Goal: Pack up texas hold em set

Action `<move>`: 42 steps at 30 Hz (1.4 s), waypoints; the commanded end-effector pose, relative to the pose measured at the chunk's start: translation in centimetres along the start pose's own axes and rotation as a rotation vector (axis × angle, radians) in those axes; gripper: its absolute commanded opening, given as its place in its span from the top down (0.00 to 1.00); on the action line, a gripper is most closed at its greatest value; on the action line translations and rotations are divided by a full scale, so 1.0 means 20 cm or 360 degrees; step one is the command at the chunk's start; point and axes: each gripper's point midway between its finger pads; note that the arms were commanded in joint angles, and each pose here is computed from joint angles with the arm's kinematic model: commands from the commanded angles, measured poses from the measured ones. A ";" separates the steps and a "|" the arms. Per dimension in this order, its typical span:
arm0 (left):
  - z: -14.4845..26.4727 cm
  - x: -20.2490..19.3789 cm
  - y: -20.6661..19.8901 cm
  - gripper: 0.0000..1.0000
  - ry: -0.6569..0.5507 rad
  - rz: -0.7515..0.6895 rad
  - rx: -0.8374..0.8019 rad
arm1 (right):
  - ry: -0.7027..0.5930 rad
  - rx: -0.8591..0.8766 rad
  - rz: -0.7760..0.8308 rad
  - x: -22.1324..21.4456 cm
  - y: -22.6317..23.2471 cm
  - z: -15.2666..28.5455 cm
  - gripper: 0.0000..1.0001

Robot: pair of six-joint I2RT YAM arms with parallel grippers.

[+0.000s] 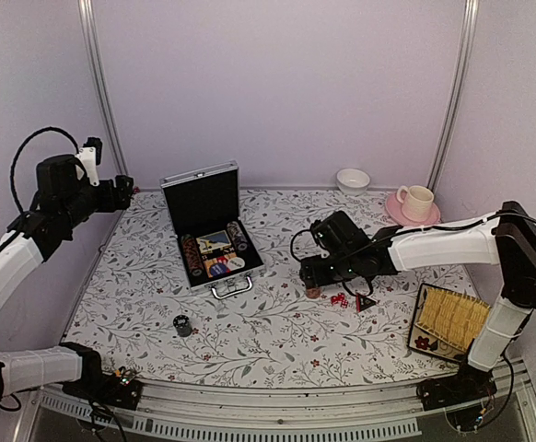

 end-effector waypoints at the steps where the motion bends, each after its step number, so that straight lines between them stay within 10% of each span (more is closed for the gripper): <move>1: 0.00 0.01 0.01 0.03 -0.0010 -0.0023 0.0012 | 0.0017 -0.0079 0.0019 -0.03 0.00 -0.04 0.26; 26: -0.04 -0.03 -0.06 0.04 0.0007 -0.0045 -0.0089 | -0.0038 -0.0123 0.0049 -0.02 0.04 -0.10 0.74; 42: 0.29 0.05 -1.07 0.12 -0.0222 0.0087 -0.1217 | -0.0043 0.0995 0.0102 0.44 0.31 0.28 0.93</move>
Point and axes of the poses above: each gripper's point midway between its finger pads, its own z axis back along the fingers, its own y axis along the line the jaws close on, x = y × z, and after that the axes turned 9 degrees about -z, right-handed
